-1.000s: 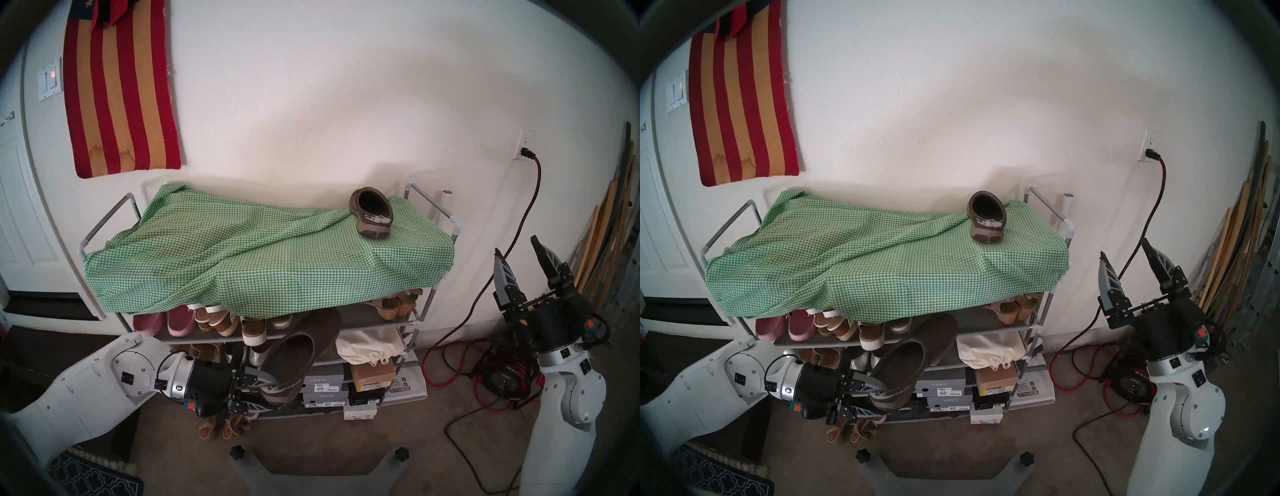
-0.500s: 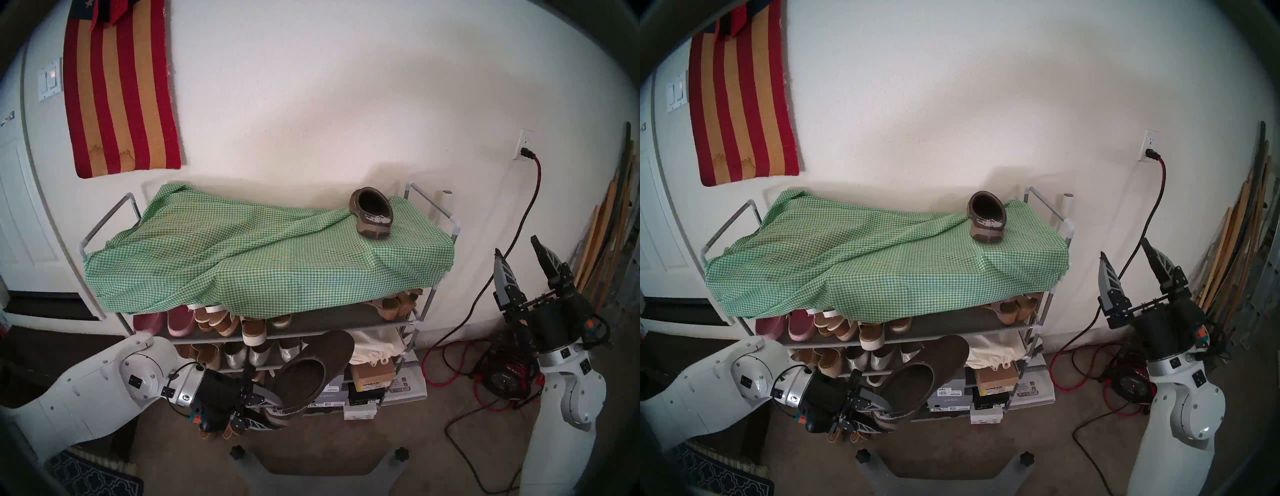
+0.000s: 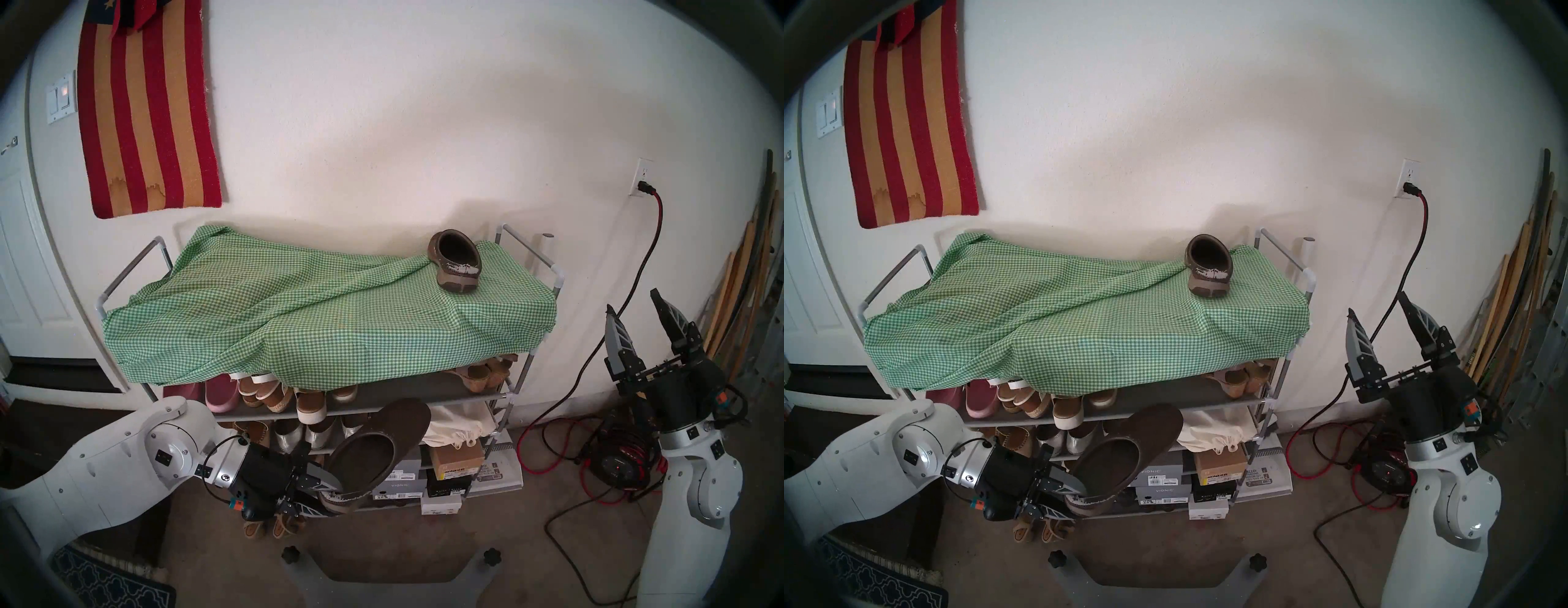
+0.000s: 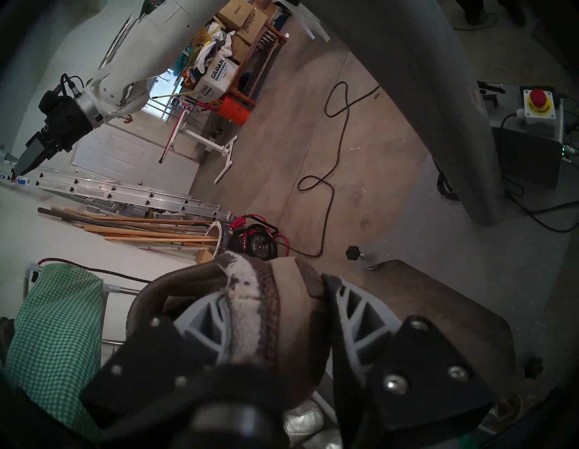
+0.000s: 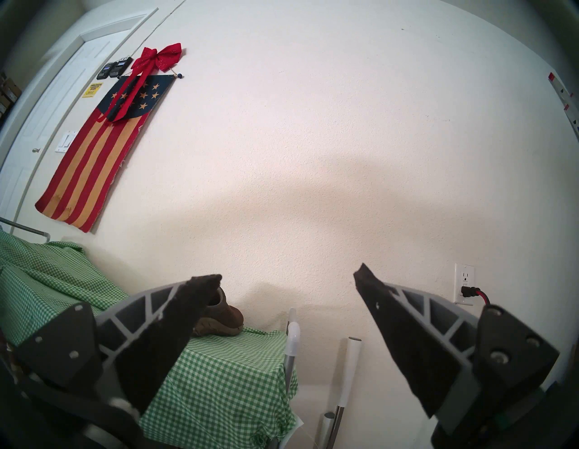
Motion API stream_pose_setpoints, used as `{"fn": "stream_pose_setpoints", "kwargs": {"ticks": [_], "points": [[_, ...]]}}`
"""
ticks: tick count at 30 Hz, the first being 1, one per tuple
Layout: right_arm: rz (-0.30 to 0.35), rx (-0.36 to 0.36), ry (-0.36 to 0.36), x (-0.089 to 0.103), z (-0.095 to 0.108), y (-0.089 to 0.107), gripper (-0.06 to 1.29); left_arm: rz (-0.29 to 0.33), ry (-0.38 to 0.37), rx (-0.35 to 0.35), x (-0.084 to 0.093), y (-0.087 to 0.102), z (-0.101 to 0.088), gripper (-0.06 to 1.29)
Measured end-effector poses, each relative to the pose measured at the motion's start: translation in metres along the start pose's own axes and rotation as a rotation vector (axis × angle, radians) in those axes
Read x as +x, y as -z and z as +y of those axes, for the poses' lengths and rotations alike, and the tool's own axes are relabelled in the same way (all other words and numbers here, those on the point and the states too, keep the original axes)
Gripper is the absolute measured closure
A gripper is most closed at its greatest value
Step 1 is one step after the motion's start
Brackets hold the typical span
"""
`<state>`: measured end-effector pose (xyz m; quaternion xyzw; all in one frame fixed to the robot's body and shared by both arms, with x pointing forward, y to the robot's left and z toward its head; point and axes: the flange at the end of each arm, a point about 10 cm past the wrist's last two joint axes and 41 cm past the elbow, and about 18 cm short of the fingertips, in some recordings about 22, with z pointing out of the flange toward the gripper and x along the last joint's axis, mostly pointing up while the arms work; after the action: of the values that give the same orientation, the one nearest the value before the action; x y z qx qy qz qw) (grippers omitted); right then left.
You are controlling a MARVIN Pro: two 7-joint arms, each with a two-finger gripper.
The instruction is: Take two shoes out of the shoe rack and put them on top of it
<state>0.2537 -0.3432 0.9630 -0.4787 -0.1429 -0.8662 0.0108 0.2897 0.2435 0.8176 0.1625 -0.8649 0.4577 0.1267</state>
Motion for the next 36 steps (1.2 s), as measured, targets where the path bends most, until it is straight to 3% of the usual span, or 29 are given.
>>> {"fn": "stream_pose_setpoints", "kwargs": {"ticks": [12, 20, 36], "points": [[0.000, -0.001, 0.000, 0.000, 0.000, 0.000, 0.01, 0.071, -0.070, -0.119, 0.025, -0.022, 0.007, 0.77], [0.000, -0.001, 0.000, 0.000, 0.000, 0.000, 0.01, 0.079, -0.159, -0.178, 0.033, -0.028, -0.004, 0.77], [0.001, -0.001, 0.001, 0.000, 0.000, 0.000, 0.01, -0.021, -0.401, -0.158, 0.027, -0.008, -0.074, 0.77]]}}
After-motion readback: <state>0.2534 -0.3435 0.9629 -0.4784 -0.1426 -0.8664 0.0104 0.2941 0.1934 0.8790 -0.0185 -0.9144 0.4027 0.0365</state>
